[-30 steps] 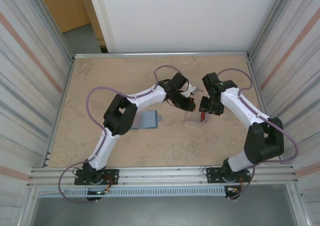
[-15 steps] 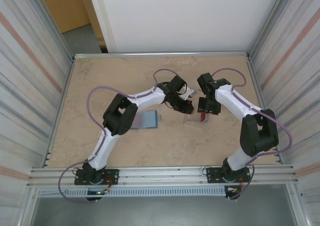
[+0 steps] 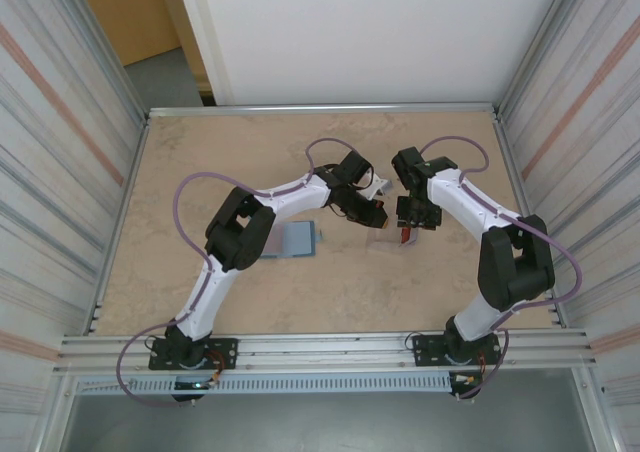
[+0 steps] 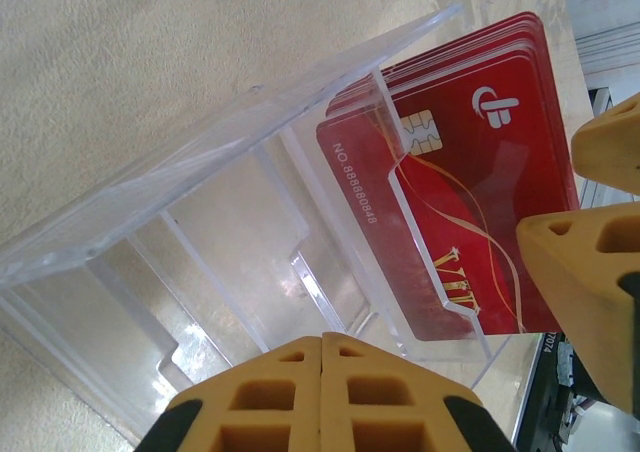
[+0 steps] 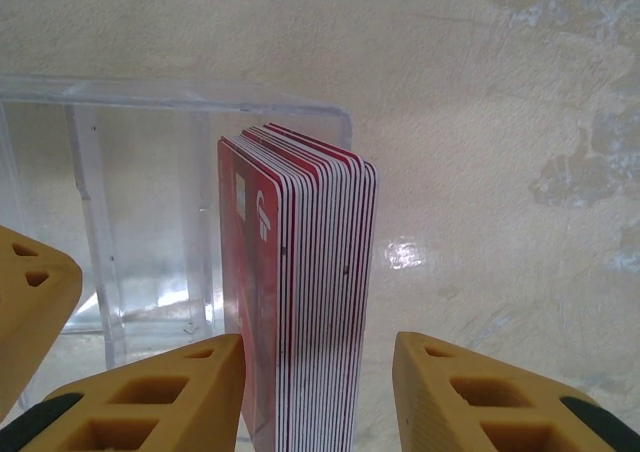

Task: Put the credit cards into the card holder
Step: Pick up the credit card from the storage box.

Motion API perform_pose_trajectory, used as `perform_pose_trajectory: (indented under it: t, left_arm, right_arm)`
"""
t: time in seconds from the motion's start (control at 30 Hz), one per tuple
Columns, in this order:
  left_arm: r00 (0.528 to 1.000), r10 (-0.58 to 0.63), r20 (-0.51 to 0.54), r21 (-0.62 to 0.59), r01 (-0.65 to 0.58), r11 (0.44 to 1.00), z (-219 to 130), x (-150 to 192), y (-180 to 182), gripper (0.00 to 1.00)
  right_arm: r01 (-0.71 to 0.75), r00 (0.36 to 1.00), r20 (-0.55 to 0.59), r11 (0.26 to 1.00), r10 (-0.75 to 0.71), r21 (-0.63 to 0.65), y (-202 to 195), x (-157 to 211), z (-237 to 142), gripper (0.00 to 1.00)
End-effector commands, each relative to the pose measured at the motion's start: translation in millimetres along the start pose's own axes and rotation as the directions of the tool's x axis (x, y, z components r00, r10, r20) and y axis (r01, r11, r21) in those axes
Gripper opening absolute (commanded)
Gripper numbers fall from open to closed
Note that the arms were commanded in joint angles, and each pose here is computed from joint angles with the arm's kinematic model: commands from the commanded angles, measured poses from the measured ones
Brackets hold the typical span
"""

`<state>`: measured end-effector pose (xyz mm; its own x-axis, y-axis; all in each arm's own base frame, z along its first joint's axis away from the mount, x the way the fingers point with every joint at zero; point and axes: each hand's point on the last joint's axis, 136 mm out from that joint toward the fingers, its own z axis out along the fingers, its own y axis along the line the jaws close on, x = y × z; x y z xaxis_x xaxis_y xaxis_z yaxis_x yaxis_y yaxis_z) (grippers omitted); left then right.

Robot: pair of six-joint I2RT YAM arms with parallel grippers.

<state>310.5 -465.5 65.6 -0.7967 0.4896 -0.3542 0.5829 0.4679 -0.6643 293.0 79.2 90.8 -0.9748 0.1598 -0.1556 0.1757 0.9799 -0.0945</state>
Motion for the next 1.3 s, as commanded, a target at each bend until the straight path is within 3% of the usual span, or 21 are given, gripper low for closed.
perform_pose_trajectory:
  t: [0.0,0.83,1.27]
  left_arm:
    - [0.998,-0.049,-0.051,-0.030,0.047,0.998,4,19,10,0.00]
    - [0.997,-0.050,-0.051,-0.036,0.048,0.998,4,20,11,0.00]
    - [0.997,-0.048,-0.054,-0.036,0.046,0.998,7,21,11,0.00]
  right_arm:
    - [0.024,1.000,0.011,0.999,-0.024,0.025,-3,-3,-10,0.42]
    - [0.015,1.000,0.001,0.998,-0.015,0.053,-21,0,-14,0.37]
    - [0.032,0.999,-0.025,0.999,-0.031,0.025,-4,-2,5,0.47]
